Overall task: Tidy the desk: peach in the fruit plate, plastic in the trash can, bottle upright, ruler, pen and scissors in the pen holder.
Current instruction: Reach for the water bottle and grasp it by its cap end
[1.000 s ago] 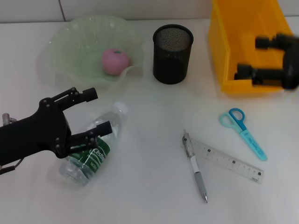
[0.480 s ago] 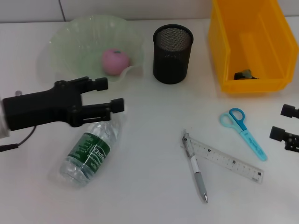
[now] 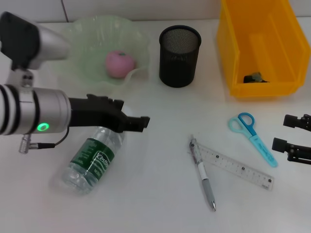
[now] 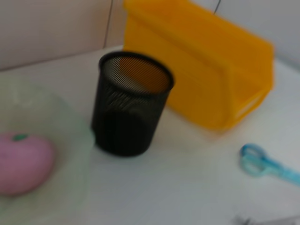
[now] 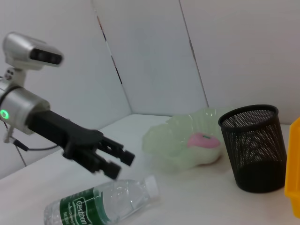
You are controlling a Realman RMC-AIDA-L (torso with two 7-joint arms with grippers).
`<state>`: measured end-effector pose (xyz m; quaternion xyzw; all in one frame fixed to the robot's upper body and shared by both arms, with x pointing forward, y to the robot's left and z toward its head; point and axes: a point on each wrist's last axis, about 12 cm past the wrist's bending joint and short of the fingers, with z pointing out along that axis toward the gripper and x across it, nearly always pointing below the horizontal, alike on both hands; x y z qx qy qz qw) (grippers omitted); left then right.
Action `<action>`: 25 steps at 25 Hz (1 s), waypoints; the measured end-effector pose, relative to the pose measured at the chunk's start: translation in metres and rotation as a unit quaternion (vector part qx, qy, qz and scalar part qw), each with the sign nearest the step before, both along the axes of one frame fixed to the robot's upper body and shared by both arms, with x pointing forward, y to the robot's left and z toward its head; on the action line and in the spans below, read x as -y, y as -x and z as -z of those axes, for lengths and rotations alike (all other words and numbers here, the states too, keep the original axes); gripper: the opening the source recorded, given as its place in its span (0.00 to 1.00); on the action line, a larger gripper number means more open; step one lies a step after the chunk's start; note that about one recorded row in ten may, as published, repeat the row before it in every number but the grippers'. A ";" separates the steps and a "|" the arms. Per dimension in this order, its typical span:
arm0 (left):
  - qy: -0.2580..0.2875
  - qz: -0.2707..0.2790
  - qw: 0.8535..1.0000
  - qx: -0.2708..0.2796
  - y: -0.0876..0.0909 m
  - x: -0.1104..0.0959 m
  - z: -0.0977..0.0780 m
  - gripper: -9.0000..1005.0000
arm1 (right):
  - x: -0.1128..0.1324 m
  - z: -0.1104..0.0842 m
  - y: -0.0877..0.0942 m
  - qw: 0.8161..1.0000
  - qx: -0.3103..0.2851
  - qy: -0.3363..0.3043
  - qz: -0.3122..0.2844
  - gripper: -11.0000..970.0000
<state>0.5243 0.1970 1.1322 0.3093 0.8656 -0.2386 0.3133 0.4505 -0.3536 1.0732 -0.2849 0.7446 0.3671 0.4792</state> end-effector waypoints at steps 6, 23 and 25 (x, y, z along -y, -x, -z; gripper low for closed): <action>-0.078 -0.020 0.997 0.002 -0.008 0.019 0.007 0.84 | -0.002 -0.001 -0.002 1.000 -0.003 -0.003 -0.002 0.86; -0.104 -0.040 0.994 -0.009 -0.028 0.021 0.028 0.84 | -0.006 0.002 -0.006 1.000 -0.013 -0.002 -0.005 0.86; -0.105 -0.041 0.994 -0.010 -0.029 0.020 0.029 0.84 | -0.006 0.003 -0.006 1.000 -0.016 0.000 -0.005 0.86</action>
